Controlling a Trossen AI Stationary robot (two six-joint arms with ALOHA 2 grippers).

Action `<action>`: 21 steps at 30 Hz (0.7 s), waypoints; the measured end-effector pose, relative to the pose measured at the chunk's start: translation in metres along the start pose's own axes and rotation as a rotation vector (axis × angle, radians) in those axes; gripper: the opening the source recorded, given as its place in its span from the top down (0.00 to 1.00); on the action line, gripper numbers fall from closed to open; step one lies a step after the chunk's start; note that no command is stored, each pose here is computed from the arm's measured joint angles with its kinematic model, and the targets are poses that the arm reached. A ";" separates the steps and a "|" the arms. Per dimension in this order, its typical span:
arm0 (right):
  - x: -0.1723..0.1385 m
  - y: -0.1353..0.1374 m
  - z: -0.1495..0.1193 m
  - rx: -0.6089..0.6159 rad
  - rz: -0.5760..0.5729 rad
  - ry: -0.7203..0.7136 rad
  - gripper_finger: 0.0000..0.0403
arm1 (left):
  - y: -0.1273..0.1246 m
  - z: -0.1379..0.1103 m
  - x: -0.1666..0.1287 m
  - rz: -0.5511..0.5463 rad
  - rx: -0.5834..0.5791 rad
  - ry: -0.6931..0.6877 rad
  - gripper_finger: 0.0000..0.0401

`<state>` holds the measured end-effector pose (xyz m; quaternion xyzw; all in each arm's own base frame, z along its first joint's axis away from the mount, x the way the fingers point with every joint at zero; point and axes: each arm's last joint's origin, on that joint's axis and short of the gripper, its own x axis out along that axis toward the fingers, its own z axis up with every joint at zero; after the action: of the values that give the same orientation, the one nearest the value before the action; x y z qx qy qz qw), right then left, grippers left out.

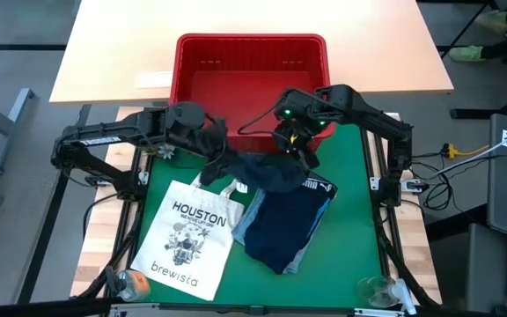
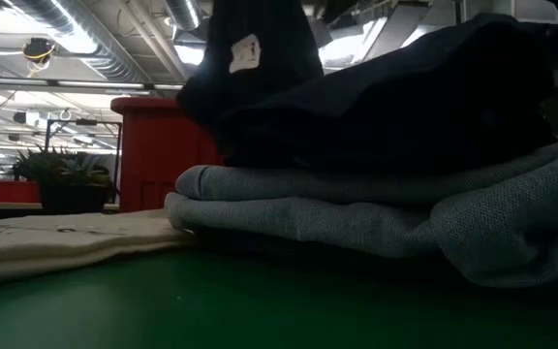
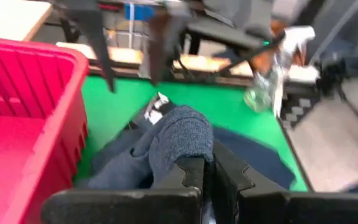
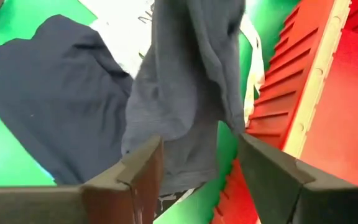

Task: Fold Laundry from Bin
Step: Fold the gray short

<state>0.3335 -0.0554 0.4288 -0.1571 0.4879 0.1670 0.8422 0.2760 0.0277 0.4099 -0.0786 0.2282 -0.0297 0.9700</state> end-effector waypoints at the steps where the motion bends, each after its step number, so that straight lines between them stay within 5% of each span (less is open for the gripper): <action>1: 0.001 -0.001 0.001 0.000 -0.002 -0.001 0.49 | -0.004 -0.002 -0.004 -0.007 0.018 0.016 0.99; 8: 0.017 -0.011 0.011 -0.014 -0.016 -0.058 0.49 | -0.027 -0.008 -0.028 -0.034 0.078 0.047 0.99; 21: 0.093 -0.029 0.032 -0.209 0.077 -0.086 0.49 | -0.049 -0.026 -0.023 0.012 0.119 0.204 0.99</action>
<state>0.4141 -0.0555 0.3658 -0.2180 0.4369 0.2557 0.8344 0.2424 -0.0217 0.4049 -0.0163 0.3242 -0.0454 0.9448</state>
